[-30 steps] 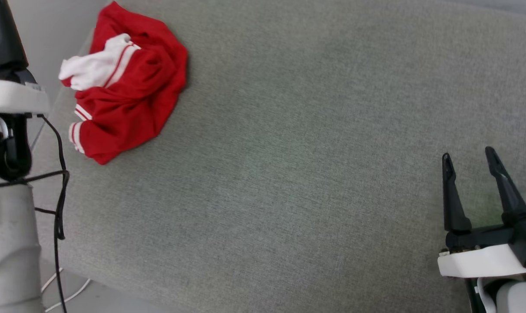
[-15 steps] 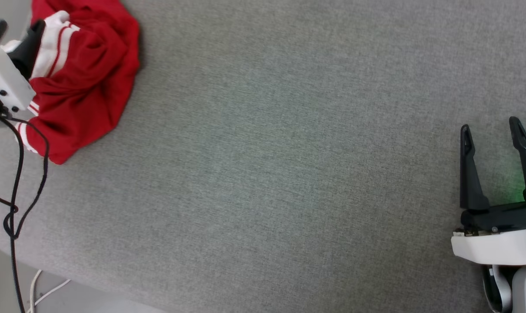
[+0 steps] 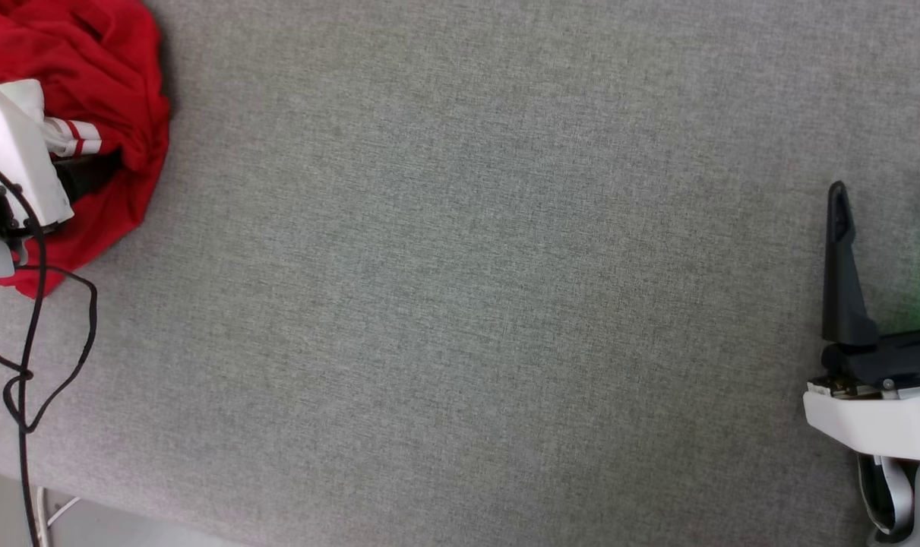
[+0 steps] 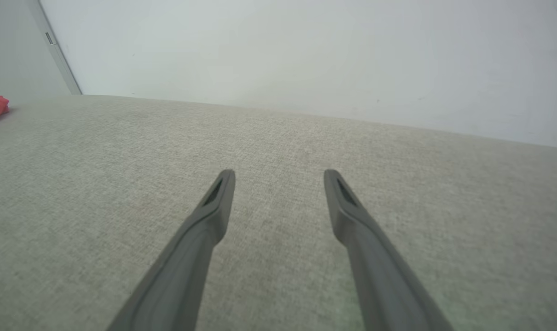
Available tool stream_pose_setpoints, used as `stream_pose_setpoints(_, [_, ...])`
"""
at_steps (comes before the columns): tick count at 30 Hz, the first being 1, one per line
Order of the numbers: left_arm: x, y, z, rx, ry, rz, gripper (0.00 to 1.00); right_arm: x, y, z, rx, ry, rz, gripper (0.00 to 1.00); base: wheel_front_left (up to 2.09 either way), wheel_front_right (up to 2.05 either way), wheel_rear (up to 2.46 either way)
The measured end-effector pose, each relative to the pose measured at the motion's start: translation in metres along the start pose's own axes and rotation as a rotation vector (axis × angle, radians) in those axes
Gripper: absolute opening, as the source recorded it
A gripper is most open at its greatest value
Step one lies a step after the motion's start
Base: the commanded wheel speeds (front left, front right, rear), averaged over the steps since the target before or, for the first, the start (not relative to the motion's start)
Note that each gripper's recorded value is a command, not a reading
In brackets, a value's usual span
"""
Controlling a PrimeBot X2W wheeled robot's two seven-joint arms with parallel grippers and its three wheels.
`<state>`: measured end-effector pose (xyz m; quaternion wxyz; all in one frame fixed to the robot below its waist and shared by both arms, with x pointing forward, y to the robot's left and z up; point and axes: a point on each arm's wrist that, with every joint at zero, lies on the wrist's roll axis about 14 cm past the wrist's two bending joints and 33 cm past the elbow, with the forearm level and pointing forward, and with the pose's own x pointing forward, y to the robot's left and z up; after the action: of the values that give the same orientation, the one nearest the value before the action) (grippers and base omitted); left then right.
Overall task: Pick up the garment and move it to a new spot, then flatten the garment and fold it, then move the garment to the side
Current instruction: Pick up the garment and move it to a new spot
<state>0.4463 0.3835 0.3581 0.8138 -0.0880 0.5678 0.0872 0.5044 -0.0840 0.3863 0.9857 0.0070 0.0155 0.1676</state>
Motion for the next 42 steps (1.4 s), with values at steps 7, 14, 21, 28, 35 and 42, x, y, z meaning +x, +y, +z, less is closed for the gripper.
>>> stream_pose_setpoints(7, [0.004, -0.003, 0.002, 0.029, -0.017, 0.003, 0.0, -0.001, -0.004, 0.001, -0.006, 0.002, -0.01, 1.0, 0.0, 0.0, 0.0])
stream_pose_setpoints(14, [-0.041, -0.002, 0.046, 0.151, -0.231, 0.031, 0.0, -0.005, 0.0, 0.022, -0.006, -0.025, -0.012, 1.0, 0.0, 0.0, 0.0])
stream_pose_setpoints(21, [-0.118, -0.038, 0.103, 0.349, -0.501, 0.001, 0.0, -0.013, 0.007, 0.057, -0.002, -0.085, -0.009, 1.0, 0.0, 0.0, 0.0])
stream_pose_setpoints(28, [-0.165, -0.117, 0.126, 0.554, -0.666, -0.122, 0.0, -0.029, -0.003, 0.08, 0.007, -0.119, -0.049, 1.0, 0.0, 0.0, 0.0])
stream_pose_setpoints(35, [-0.165, -0.239, 0.108, 0.766, -0.711, -0.36, 0.0, -0.053, -0.031, 0.094, 0.012, -0.134, -0.136, 1.0, 0.0, 0.0, 0.0])
stream_pose_setpoints(42, [-0.159, -0.357, 0.059, 0.962, -0.688, -0.622, 0.0, -0.084, -0.065, 0.103, 0.005, -0.137, -0.248, 1.0, 0.0, 0.0, 0.0])
